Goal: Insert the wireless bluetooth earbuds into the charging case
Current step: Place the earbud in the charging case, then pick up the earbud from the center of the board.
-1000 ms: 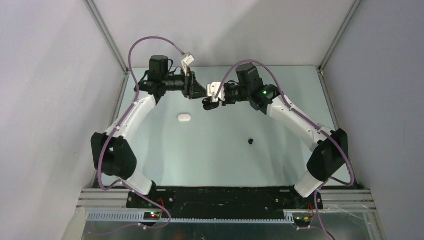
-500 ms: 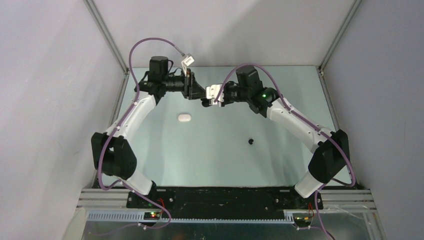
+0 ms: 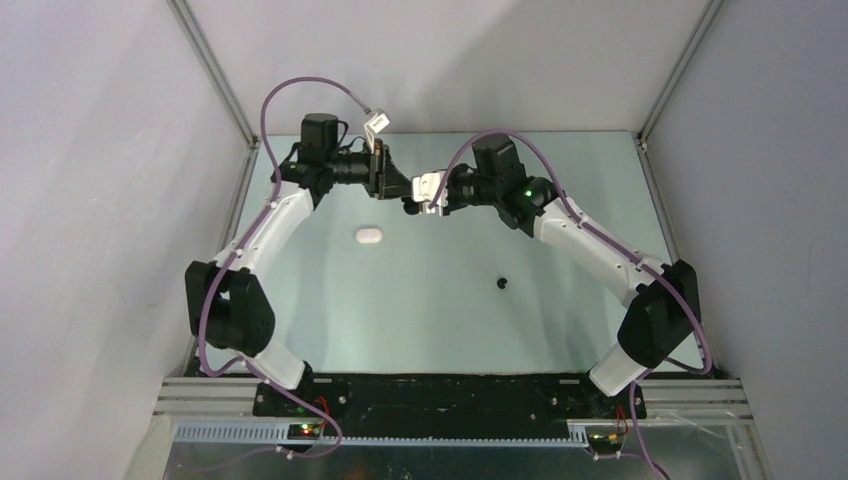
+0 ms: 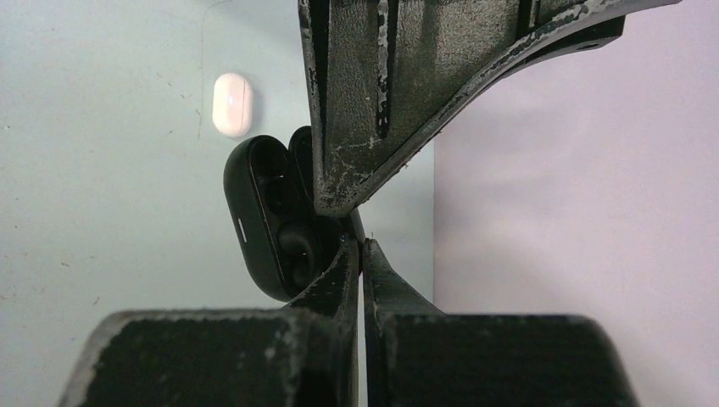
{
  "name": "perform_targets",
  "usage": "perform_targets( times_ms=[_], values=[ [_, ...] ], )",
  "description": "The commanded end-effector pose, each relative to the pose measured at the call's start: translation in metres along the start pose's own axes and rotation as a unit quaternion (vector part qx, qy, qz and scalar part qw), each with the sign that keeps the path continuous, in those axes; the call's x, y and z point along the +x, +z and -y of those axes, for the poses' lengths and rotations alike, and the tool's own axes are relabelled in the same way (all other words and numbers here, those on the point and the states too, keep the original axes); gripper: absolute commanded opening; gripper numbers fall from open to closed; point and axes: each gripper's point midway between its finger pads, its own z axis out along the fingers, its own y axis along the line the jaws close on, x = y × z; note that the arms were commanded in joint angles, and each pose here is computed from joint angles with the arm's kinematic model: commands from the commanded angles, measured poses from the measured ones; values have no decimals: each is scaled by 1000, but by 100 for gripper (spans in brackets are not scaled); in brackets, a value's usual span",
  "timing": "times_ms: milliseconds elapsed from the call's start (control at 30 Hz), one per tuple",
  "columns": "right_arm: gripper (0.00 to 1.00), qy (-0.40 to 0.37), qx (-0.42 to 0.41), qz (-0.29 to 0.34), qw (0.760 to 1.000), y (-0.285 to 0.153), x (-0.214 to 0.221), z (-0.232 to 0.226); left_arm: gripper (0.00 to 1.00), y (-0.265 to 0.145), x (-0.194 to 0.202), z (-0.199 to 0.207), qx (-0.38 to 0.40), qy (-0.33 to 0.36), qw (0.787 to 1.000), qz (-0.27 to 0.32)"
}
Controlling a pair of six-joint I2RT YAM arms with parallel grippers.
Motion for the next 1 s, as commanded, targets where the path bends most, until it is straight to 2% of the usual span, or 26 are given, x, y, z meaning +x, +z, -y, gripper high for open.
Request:
perform_targets(
  times_ms=[0,100,167,400,633,733,833,967],
  values=[
    [0,-32,40,26,998,-16,-27,24,40,-1,-2,-2,-2,2,1000,2],
    [0,-32,40,26,998,-16,-27,23,42,-1,-2,-4,-6,3,1000,2],
    [0,-33,39,26,998,-16,-27,23,39,-1,-3,-4,-5,5,1000,3],
    [0,-37,36,22,998,-16,-24,20,16,0,-5,-2,7,4,1000,2],
    [0,-34,34,9,999,-13,-18,14,1,-3,-10,5,12,20,1000,7],
    [5,-13,55,9,998,-14,-19,22,0,-7,-17,6,0,44,999,14],
    [7,8,112,18,994,-21,-24,48,0,-15,-27,8,-24,87,996,26],
    [17,69,176,51,981,-37,-36,87,0,-25,-38,11,-56,151,986,38]
  ],
)
